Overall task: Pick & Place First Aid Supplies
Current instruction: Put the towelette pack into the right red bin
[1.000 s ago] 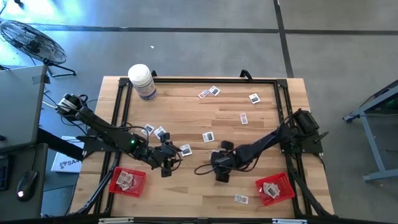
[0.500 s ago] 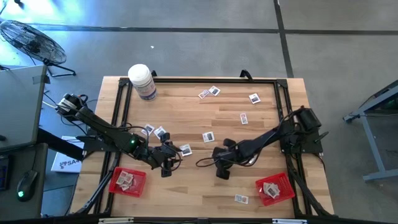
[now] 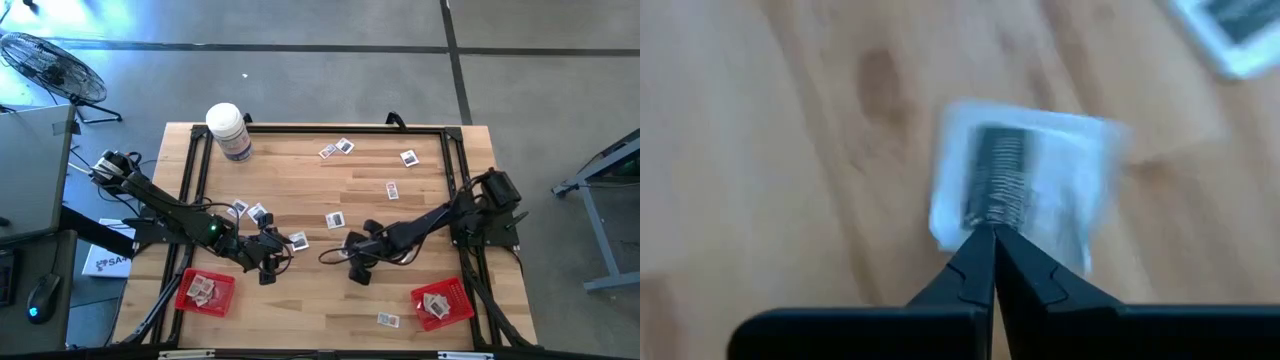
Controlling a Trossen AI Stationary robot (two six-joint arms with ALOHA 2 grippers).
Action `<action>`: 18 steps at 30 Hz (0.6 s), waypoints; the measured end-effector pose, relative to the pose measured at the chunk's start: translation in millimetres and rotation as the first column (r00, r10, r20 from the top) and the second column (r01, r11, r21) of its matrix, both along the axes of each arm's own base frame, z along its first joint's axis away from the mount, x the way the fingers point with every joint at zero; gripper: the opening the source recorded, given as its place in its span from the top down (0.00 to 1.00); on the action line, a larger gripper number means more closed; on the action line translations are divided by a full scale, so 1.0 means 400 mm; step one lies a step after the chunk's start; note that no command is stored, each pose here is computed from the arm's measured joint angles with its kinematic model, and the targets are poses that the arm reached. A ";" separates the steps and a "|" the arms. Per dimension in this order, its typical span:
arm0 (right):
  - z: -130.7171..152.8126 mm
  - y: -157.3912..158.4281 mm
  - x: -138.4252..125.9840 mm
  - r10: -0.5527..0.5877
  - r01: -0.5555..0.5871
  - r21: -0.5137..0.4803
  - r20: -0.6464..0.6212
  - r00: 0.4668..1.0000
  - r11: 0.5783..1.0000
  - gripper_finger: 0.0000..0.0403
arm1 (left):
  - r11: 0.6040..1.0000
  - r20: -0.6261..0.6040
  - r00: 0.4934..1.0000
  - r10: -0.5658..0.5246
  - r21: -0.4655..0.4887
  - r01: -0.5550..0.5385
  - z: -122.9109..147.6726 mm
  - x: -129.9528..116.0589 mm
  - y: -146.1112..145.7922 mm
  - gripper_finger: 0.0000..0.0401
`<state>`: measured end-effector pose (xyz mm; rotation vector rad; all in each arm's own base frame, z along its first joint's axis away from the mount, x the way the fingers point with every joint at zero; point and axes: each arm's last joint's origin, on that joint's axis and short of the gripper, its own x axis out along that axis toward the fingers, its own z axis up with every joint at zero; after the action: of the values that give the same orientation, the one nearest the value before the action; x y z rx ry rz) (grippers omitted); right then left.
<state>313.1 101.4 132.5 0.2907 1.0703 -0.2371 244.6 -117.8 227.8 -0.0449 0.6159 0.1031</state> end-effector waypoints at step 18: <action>0.084 0.039 -0.023 0.215 -0.214 -0.014 0.090 0.973 0.977 0.96 | 1.000 -0.001 1.000 0.000 0.001 0.000 0.000 0.000 0.000 0.54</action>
<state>303.7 117.0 166.0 0.1785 1.0025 -0.0318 244.6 -117.7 227.7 -0.0443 0.6169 0.1034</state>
